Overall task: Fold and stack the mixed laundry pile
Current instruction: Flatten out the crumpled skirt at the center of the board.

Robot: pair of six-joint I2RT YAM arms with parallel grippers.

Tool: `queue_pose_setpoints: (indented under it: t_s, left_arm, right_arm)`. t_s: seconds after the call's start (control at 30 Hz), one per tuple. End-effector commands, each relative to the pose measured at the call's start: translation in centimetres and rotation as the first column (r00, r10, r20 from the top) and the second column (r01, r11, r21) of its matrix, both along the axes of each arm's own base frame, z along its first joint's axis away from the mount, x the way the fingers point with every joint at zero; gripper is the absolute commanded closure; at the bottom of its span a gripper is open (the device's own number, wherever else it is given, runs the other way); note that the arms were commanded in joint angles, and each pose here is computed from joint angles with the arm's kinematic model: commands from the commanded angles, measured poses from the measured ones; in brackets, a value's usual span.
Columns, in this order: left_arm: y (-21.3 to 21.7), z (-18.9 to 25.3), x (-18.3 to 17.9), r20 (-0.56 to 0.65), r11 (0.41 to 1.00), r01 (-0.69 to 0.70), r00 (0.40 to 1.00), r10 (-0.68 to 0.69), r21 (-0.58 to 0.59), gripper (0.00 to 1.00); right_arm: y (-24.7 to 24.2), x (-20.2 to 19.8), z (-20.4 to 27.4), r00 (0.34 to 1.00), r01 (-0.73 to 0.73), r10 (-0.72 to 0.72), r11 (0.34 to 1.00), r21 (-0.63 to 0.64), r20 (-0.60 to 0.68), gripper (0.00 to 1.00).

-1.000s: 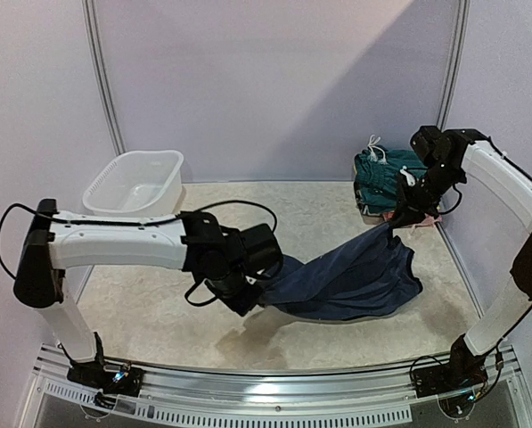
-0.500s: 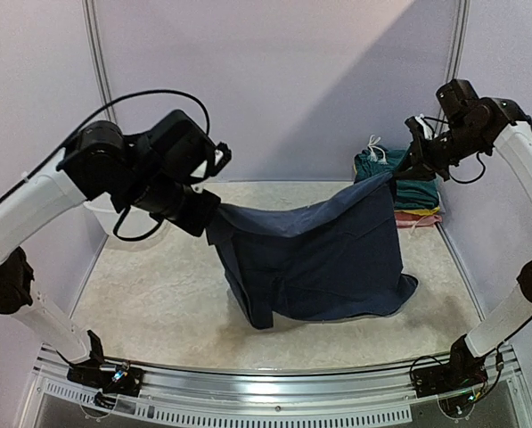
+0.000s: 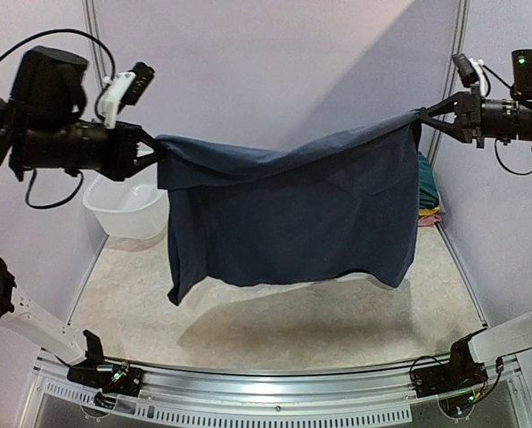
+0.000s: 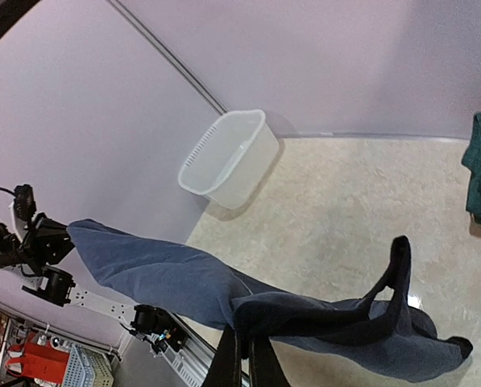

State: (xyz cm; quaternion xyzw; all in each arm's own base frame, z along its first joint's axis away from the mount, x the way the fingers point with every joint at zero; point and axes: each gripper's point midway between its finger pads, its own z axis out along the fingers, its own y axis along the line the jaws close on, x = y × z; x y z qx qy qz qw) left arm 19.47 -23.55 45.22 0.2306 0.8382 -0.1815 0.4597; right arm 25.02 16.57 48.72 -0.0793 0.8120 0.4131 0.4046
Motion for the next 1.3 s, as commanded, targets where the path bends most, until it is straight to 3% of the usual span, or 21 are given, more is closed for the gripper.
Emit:
queue_pose_setpoints:
  t_s: [0.0, 0.23, 0.37, 0.47, 0.57, 0.7, 0.73, 0.77, 0.83, 0.9, 0.97, 1.1, 1.27]
  left_arm:
    - [2.4, 3.8, -3.2, 0.032, 0.981, 0.103, 0.995, -0.099, -0.165, 1.0]
    - [5.0, 8.1, -5.8, 0.092, 0.893, 0.144, 0.989, -0.115, -0.427, 1.0]
    - [5.6, 8.8, -3.6, 0.077, 0.889, 0.009, 0.997, 0.03, -0.458, 1.0]
    - [6.7, 8.2, -0.3, 0.0, 0.854, -0.231, 0.965, 0.261, -0.466, 1.0]
    - [8.0, 5.1, 3.6, -0.157, 0.748, -0.475, 0.875, 0.458, -0.464, 1.0]
    - [6.7, -3.8, 10.4, -0.431, 0.659, -0.637, 0.765, 0.478, -0.4, 1.0]
    - [6.6, -7.2, 12.3, -0.512, 0.643, -0.682, 0.713, 0.479, -0.349, 1.0]
    - [7.2, -11.0, 14.0, -0.586, 0.619, -0.734, 0.641, 0.496, -0.278, 0.93]
    - [7.1, -18.9, 16.5, -0.728, 0.607, -0.78, 0.503, 0.466, -0.15, 0.65]
    - [6.5, -23.2, 17.8, -0.764, 0.634, -0.769, 0.457, 0.455, -0.083, 0.37]
    - [6.6, -25.0, 17.9, -0.738, 0.663, -0.749, 0.458, 0.496, -0.019, 0.19]
    - [7.2, -27.5, 16.7, -0.729, 0.681, -0.732, 0.452, 0.513, 0.026, 0.13]
    - [6.4, -29.3, 15.3, -0.694, 0.732, -0.681, 0.512, 0.507, 0.033, 0.17]
  right_arm:
    - [0.0, -4.3, 5.7, 0.971, -0.084, 0.065, 0.994, 0.075, 0.231, 1.0]
    - [-0.8, -9.7, 11.8, 0.857, -0.156, 0.072, 0.98, 0.123, 0.51, 1.0]
    - [-1.1, -9.1, 13.6, 0.834, -0.135, 0.023, 0.977, 0.163, 0.552, 1.0]
    - [-1.3, -4.3, 12.2, 0.884, -0.026, -0.063, 0.983, 0.183, 0.463, 1.0]
    - [-1.5, 3.0, 8.1, 0.938, 0.155, -0.192, 0.977, 0.147, 0.29, 1.0]
    - [-2.2, 12.2, -2.1, 0.916, 0.4, -0.401, 0.916, -0.039, -0.009, 1.0]
    - [-2.2, 14.2, -5.5, 0.893, 0.43, -0.439, 0.897, -0.103, -0.095, 1.0]
    - [-2.1, 15.5, -8.6, 0.872, 0.439, -0.465, 0.882, -0.172, -0.156, 1.0]
    - [-1.5, 18.3, -16.4, 0.814, 0.395, -0.49, 0.86, -0.322, -0.312, 0.87]
    - [-0.5, 20.0, -23.7, 0.756, 0.296, -0.484, 0.853, -0.429, -0.441, 0.69]
    - [0.0, 20.2, -27.3, 0.731, 0.251, -0.481, 0.849, -0.465, -0.484, 0.5]
    - [0.2, 19.7, -28.0, 0.764, 0.251, -0.455, 0.862, -0.44, -0.458, 0.22]
    - [-0.8, 18.0, -29.7, 0.771, 0.199, -0.451, 0.841, -0.503, -0.449, 0.16]
